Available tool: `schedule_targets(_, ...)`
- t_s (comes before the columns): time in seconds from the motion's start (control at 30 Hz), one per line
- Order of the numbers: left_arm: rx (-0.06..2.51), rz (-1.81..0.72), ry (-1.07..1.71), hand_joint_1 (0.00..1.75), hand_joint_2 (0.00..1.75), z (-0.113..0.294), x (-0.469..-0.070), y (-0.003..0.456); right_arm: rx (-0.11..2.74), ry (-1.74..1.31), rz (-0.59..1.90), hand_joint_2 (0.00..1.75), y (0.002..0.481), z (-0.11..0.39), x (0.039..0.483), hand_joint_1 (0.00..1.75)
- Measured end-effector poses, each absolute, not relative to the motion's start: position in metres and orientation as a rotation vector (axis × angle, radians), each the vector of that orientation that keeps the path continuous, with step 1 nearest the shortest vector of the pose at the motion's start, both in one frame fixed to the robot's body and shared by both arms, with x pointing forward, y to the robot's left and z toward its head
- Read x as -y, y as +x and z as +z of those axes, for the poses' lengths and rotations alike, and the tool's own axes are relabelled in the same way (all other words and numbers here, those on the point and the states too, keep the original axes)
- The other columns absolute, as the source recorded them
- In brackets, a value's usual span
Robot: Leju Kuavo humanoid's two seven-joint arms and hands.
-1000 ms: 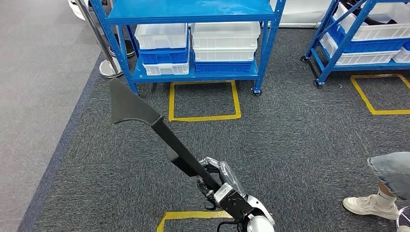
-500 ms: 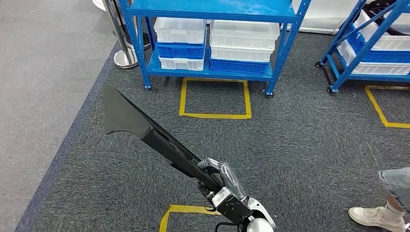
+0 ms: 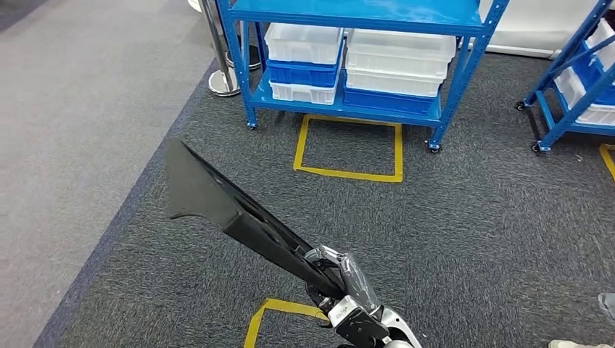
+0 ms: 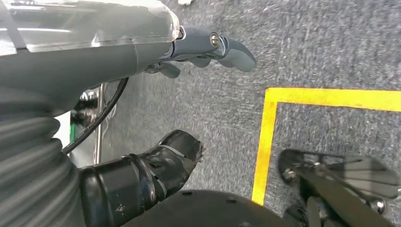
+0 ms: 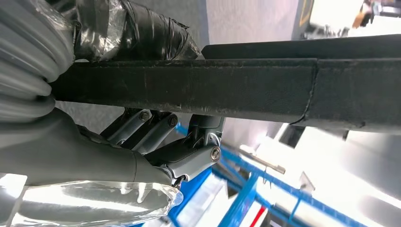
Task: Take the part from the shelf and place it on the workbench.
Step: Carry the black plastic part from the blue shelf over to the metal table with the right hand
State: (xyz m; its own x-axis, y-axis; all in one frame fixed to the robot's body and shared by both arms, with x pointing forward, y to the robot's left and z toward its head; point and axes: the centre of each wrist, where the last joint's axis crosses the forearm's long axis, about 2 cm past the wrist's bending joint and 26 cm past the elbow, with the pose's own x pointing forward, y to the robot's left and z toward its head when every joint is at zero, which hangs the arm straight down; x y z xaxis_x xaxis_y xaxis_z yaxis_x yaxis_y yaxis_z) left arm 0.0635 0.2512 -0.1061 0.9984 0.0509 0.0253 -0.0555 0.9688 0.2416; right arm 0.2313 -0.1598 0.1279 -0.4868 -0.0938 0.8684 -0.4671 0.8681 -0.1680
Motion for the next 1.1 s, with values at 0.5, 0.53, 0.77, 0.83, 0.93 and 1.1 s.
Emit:
schedule_targets(0.5, 0.019, 0.054, 0.243, 0.00, 1.75, -0.1063, -0.2542, 0.0642, 2.072, 0.395, 0.486, 1.75, 0.2273, 0.1291, 0.1650, 1.75)
schedule_targets(0.53, 0.018, 0.054, 0.242, 0.00, 1.75, -0.1064, -0.2542, 0.0636, 2.070, 0.394, 0.488, 1.75, 0.2269, 0.1285, 0.1657, 1.75)
schedule_targets(0.77, 0.019, 0.053, 0.242, 0.00, 1.75, -0.1065, -0.2556, 0.0639, 2.075, 0.394, 0.493, 1.75, 0.2267, 0.1294, 0.1674, 1.75)
schedule_targets(0.83, 0.016, 0.051, 0.245, 0.00, 1.75, -0.1068, -0.2574, 0.0624, 2.078, 0.395, 0.493, 1.75, 0.2267, 0.1302, 0.1672, 1.75)
schedule_targets(0.93, 0.020, 0.048, 0.246, 0.00, 1.75, -0.1067, -0.2584, 0.0635, 2.080, 0.398, 0.493, 1.75, 0.2255, 0.1305, 0.1670, 1.75)
schedule_targets(1.1, 0.023, 0.041, 0.248, 0.00, 1.75, -0.1069, -0.2587, 0.0626, 2.079, 0.392, 0.494, 1.75, 0.2237, 0.1296, 0.1675, 1.75)
